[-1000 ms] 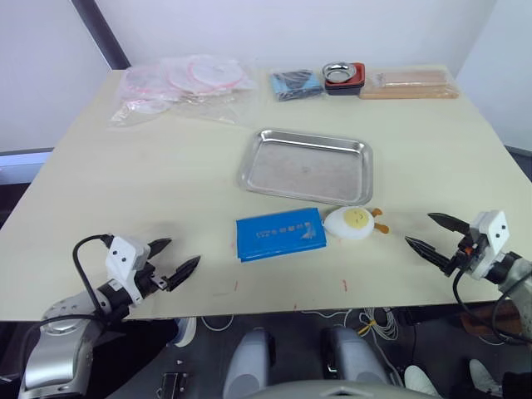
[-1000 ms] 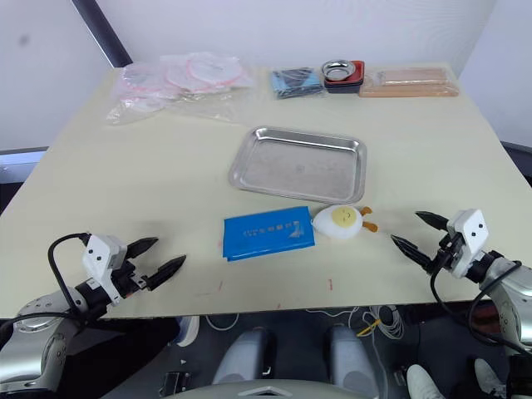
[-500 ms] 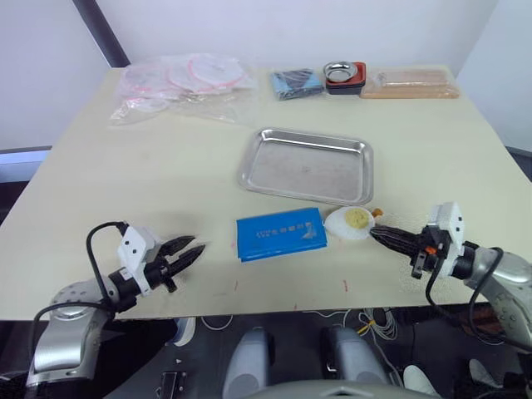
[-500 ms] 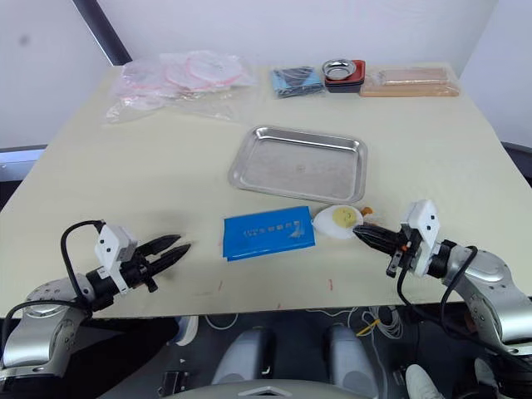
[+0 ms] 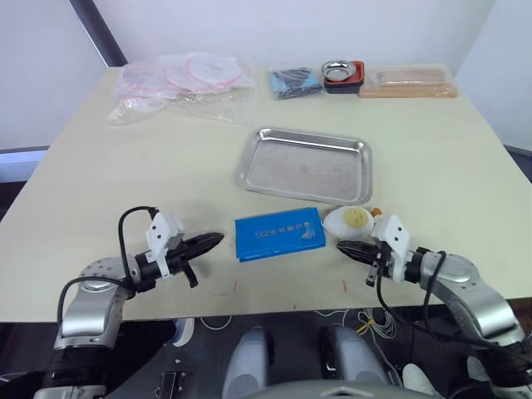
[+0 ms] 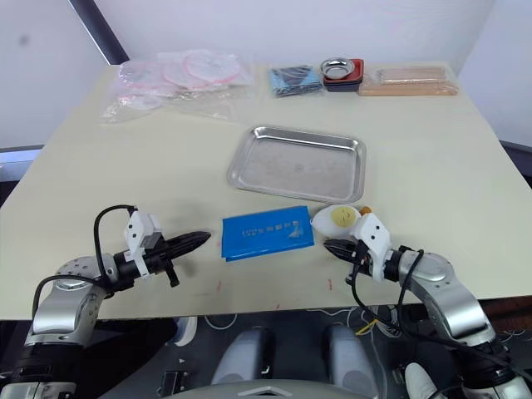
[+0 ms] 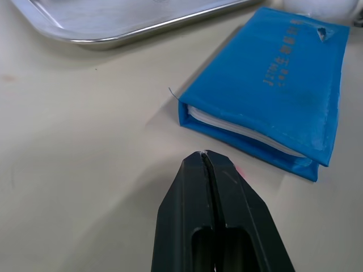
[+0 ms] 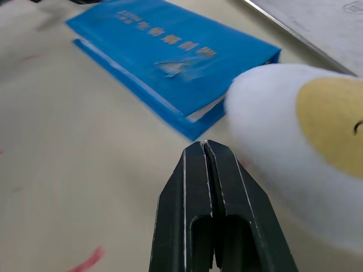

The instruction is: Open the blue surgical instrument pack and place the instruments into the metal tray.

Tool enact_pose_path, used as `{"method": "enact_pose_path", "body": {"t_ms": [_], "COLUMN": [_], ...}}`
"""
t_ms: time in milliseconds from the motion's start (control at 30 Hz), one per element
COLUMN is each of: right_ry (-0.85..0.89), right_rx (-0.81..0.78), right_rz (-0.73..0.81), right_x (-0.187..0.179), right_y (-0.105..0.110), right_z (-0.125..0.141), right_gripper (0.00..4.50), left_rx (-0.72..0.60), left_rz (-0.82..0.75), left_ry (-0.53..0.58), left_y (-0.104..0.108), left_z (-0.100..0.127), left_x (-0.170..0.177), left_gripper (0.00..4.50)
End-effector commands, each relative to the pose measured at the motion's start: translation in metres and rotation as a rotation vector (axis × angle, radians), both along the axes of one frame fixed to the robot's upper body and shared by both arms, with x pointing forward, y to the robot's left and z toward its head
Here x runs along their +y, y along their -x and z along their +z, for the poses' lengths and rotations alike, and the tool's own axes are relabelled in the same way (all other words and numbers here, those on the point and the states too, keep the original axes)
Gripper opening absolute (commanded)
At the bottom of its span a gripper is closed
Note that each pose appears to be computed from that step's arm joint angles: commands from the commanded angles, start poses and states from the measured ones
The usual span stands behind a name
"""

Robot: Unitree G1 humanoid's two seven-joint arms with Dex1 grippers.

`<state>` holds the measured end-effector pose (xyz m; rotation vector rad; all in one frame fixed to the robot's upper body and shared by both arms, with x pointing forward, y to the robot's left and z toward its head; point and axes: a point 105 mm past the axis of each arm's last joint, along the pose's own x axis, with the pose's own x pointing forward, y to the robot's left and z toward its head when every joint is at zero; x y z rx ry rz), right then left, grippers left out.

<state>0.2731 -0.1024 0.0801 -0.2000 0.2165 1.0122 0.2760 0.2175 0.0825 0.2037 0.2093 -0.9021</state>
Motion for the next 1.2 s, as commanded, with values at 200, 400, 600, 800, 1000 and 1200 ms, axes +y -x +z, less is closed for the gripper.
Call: {"method": "enact_pose_path", "body": {"t_ms": [200,400,600,800,1000,1200], "right_ry": [0.000,-0.015,-0.011,-0.024,-0.042,-0.034], "right_rx": [-0.093,-0.111,-0.117,-0.096,-0.035,0.001], "right_rz": [-0.031,-0.018,-0.014,0.040,0.107,0.110], "right_x": [0.015,0.026,0.026,0.029,0.025,0.012], "right_y": [-0.017,-0.021,-0.025,-0.016,0.003,0.017], "right_z": [0.005,0.007,0.007,0.005,0.005,0.004], "right_gripper": [0.00,0.00,0.00,0.00,0.00,0.00], "left_rx": [0.006,0.001,0.000,0.000,0.008,0.029], "left_rz": [-0.107,-0.122,-0.147,-0.165,-0.227,-0.299], "left_ry": [-0.010,0.000,0.021,0.029,0.015,0.018], "left_y": [0.000,-0.005,-0.008,-0.008,-0.007,0.000], "left_z": [-0.001,-0.002,-0.005,-0.008,-0.011,-0.016], "left_x": [-0.013,-0.020,-0.032,-0.041,-0.052,-0.066], "left_gripper": [0.02,0.02,0.02,0.02,0.02,0.02]}}
